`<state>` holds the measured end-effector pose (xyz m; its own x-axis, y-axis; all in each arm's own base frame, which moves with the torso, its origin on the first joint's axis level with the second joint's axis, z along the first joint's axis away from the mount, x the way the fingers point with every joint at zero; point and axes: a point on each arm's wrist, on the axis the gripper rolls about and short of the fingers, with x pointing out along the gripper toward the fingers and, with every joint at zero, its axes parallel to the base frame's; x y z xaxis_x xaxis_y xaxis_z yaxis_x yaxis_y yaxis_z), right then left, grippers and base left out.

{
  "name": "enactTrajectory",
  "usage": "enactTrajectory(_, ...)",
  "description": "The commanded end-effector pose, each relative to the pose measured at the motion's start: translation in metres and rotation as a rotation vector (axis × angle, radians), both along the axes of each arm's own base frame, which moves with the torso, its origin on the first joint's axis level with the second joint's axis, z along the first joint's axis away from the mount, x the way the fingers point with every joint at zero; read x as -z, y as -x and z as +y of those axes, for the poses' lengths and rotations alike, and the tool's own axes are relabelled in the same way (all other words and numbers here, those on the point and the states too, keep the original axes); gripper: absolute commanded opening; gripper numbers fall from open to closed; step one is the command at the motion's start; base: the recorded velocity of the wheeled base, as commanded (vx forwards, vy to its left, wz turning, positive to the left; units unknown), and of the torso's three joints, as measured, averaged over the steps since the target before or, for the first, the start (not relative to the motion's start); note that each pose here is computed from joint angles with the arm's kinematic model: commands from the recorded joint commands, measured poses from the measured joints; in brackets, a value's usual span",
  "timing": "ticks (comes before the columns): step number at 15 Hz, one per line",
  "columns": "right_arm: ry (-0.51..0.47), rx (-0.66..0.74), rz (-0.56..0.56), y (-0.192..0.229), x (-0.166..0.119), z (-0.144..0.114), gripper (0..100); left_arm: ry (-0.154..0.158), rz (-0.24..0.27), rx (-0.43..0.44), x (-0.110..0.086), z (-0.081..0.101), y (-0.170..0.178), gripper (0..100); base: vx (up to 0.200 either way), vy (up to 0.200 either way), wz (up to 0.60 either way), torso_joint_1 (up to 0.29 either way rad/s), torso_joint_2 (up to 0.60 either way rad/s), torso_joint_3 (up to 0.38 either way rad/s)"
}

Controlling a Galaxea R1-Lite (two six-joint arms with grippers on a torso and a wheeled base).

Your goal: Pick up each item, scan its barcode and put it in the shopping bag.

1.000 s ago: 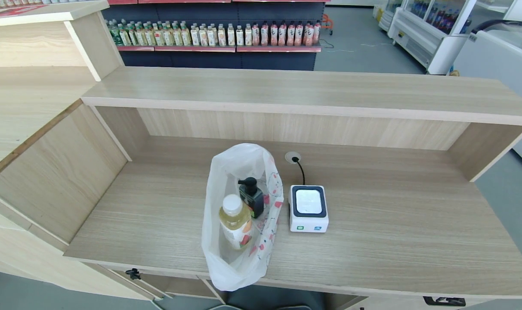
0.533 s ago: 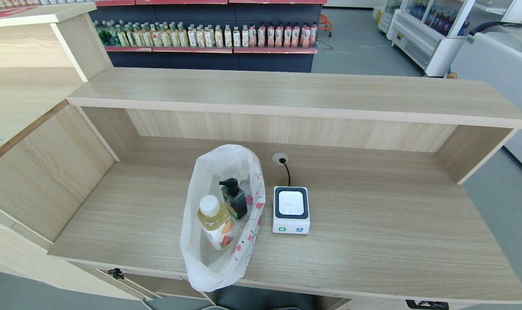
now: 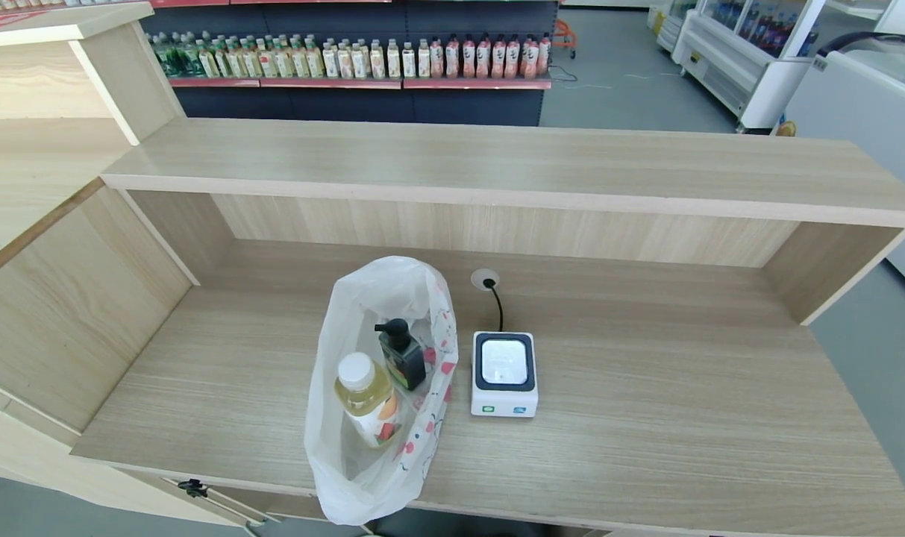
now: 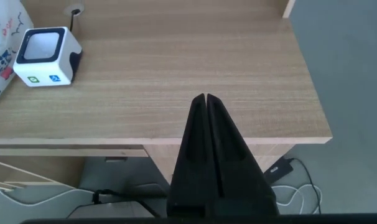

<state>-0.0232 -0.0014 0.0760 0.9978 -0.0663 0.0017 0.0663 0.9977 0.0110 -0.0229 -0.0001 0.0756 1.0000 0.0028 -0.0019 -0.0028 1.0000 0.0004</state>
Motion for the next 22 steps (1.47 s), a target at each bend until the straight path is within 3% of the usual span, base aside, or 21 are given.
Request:
enactTrajectory(1, -0.001, 0.001, 0.002, -0.0002, 0.0002, 0.0000, 0, 0.000, 0.000, 0.001, 0.0000, 0.0000, 0.0000, 100, 0.000, 0.000, 0.00, 0.000, 0.00, 0.000)
enactTrajectory(22, 0.011, 0.000, 0.004, -0.0002, 0.0004, 0.0000, 0, -0.001, 0.000, 0.000, 0.0000, 0.0000, 0.0000, 100, 0.000, 0.000, 0.00, 0.000, 0.00, 0.000)
